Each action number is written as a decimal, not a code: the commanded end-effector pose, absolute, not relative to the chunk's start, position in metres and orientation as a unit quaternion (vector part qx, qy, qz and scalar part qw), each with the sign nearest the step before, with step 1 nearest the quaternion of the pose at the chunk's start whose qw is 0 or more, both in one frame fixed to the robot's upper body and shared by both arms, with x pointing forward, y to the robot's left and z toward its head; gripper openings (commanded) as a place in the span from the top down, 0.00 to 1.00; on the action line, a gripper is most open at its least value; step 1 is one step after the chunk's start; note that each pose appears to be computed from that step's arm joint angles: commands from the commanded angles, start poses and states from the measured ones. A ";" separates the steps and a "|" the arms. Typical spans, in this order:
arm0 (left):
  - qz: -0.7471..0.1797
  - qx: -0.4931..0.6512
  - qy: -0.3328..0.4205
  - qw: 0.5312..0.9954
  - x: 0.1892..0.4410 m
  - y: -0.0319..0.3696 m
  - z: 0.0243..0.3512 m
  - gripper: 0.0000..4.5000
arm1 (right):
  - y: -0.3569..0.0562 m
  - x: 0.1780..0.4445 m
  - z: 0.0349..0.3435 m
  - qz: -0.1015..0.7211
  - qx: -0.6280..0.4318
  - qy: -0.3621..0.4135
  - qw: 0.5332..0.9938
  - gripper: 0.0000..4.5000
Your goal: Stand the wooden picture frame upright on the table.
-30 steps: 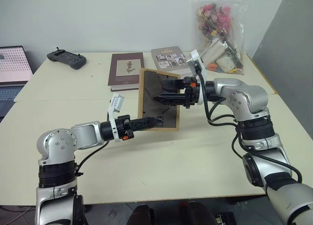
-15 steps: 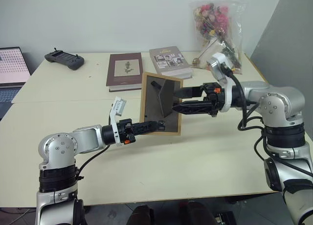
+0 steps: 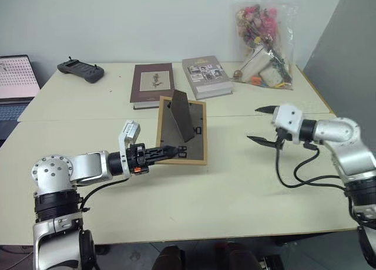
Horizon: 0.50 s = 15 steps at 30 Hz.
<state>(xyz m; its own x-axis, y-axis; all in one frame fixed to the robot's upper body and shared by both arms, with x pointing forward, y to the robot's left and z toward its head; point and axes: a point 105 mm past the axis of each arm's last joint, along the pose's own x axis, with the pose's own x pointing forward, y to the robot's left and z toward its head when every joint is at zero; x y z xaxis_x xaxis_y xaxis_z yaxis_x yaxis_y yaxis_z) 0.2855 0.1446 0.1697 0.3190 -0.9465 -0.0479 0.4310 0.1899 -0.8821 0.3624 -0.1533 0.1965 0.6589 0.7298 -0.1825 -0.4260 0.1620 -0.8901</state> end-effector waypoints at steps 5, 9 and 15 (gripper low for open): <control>-0.538 -0.425 0.318 0.654 0.272 0.132 0.193 0.71 | -0.093 0.347 0.215 0.349 -0.612 -0.424 0.569 0.01; -0.545 -0.426 0.319 0.648 0.270 0.130 0.192 0.71 | -0.071 0.343 0.216 0.349 -0.608 -0.473 0.534 0.01; -0.556 -0.421 0.321 0.641 0.264 0.125 0.190 0.71 | -0.049 0.341 0.212 0.365 -0.601 -0.502 0.505 0.01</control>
<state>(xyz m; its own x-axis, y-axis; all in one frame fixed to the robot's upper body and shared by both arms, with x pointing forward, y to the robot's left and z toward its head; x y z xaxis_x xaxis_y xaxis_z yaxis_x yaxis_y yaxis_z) 0.2712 0.1285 0.1726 0.2157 -0.9763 -0.0187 0.3835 0.1024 -0.9178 0.3410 -0.0514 0.2025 0.2520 0.9667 0.0440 0.2005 -0.0077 -0.9797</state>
